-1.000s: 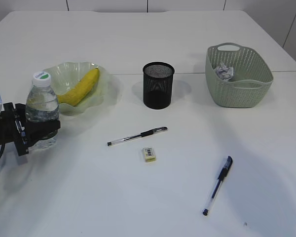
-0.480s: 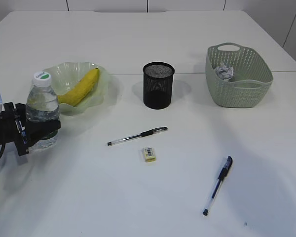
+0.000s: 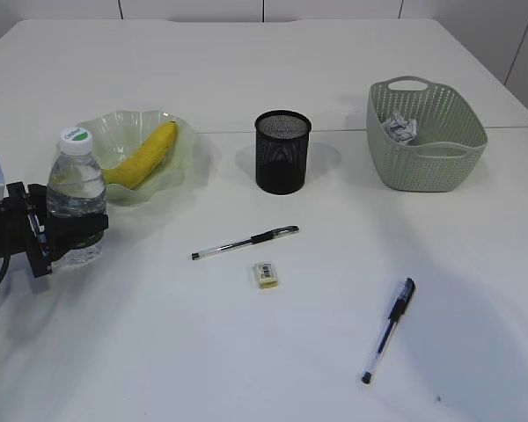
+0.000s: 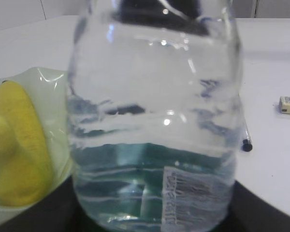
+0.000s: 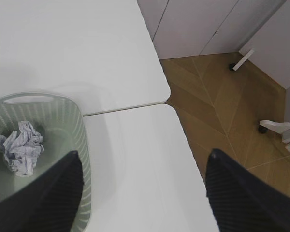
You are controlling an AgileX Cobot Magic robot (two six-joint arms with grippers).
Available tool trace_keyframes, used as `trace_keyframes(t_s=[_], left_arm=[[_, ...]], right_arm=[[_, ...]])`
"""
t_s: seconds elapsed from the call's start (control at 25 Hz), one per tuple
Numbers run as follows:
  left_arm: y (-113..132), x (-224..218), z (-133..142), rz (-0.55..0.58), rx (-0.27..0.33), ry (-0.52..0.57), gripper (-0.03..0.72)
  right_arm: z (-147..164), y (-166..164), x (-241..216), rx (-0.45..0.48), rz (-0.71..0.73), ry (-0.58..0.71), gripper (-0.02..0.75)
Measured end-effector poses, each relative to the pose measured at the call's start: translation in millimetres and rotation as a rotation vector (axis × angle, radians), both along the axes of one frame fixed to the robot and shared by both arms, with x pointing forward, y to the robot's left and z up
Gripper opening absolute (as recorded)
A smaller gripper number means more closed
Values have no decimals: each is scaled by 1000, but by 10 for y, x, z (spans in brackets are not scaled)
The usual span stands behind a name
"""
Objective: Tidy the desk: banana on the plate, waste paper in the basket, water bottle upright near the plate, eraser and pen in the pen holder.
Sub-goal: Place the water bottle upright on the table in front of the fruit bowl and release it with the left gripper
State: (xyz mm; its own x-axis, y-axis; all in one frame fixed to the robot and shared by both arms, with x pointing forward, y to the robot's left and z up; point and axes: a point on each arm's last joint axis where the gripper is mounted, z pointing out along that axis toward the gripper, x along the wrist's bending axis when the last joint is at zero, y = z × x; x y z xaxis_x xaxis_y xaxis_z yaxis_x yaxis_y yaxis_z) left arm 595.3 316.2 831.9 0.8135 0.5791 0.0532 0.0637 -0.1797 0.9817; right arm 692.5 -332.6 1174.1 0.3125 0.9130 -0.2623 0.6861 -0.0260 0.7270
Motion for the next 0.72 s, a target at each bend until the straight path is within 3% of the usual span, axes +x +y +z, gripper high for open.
trace_keyframes(t_s=[0.72], left_arm=[[-2,12,6,-3,2,-6,387]], right_arm=[[10,-21,-3,-27,-10,-1,586]])
